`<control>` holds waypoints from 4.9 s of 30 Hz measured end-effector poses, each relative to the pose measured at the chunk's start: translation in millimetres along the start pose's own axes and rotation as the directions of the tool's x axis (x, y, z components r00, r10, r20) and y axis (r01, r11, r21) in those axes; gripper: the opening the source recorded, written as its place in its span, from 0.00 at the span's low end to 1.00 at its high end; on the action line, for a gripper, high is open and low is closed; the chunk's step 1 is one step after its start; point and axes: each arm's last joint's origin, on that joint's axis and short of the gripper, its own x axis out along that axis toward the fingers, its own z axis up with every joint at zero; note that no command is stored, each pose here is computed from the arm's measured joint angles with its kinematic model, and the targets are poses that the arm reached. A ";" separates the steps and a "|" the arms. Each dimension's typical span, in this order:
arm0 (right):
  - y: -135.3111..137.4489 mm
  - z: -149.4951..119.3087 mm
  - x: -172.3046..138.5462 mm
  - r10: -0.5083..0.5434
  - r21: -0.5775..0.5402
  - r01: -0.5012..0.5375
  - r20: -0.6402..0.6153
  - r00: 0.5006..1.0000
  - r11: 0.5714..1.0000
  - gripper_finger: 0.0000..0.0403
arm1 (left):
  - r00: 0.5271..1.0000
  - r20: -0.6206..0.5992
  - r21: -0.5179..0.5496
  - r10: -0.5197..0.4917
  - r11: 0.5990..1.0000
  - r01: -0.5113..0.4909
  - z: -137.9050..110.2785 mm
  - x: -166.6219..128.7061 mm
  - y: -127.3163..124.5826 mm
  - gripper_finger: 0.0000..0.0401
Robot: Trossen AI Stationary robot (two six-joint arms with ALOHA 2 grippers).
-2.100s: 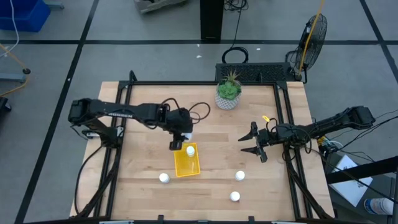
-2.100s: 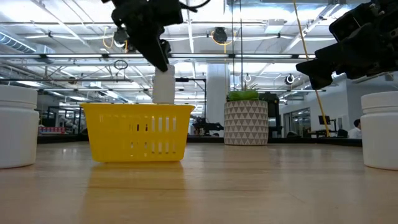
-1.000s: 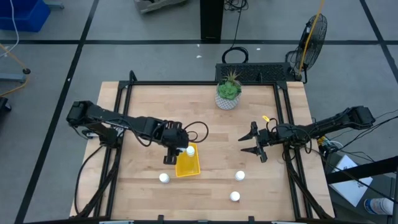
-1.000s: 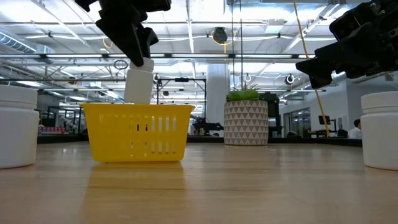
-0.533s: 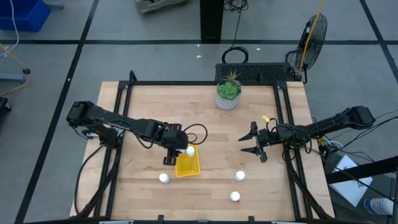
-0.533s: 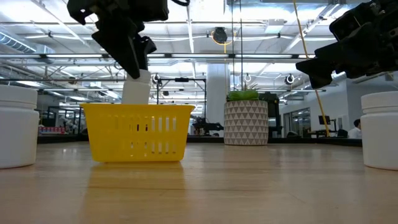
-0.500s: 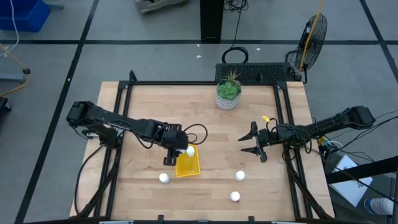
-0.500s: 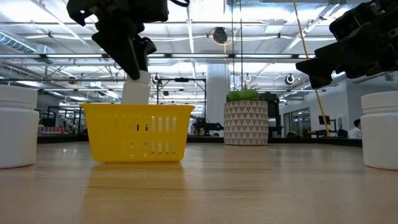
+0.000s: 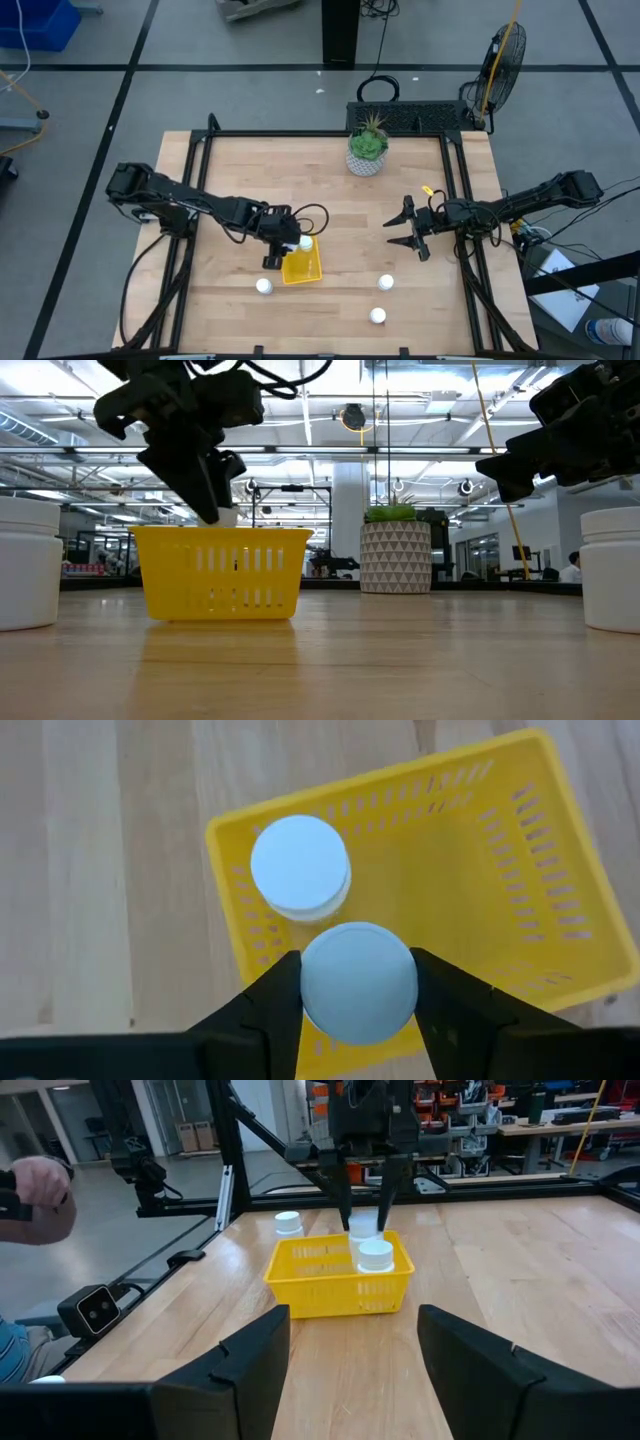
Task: Pick and place pill bottles into a basket
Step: Put the white pill bottle into the yellow basket
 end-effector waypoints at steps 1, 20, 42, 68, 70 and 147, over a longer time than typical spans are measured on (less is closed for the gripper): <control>0.0 0.0 0.0 0.000 0.000 0.000 0.000 1.000 1.000 0.53 | 1.000 0.012 0.000 -0.005 1.000 0.005 -1.0 0.7 0.2 0.41; -0.1 -0.5 0.1 -0.001 -0.003 0.001 -0.005 1.000 1.000 0.53 | 0.989 0.146 -0.045 -0.013 0.999 0.019 -19.6 -7.3 9.7 0.45; -0.1 -0.2 0.1 -0.001 -0.019 0.001 -0.002 1.000 1.000 0.53 | 0.990 0.139 -0.033 -0.007 0.999 0.012 -21.6 -13.1 16.9 0.35; 2.4 -2.1 0.2 -0.001 0.052 0.002 -0.018 1.000 0.999 0.53 | 0.954 0.264 0.129 -0.140 0.986 0.108 -46.4 -60.9 -47.3 0.32; 2.4 -2.0 0.2 -0.001 0.052 0.001 -0.018 1.000 0.999 0.53 | 0.946 0.295 0.133 -0.134 0.986 0.098 -52.6 -68.3 -46.9 0.32; -1.0 -12.9 10.8 -0.071 0.096 0.086 -0.154 0.986 0.992 0.53 | 0.956 0.217 0.080 -0.199 0.979 0.186 -78.2 -56.0 -82.4 0.55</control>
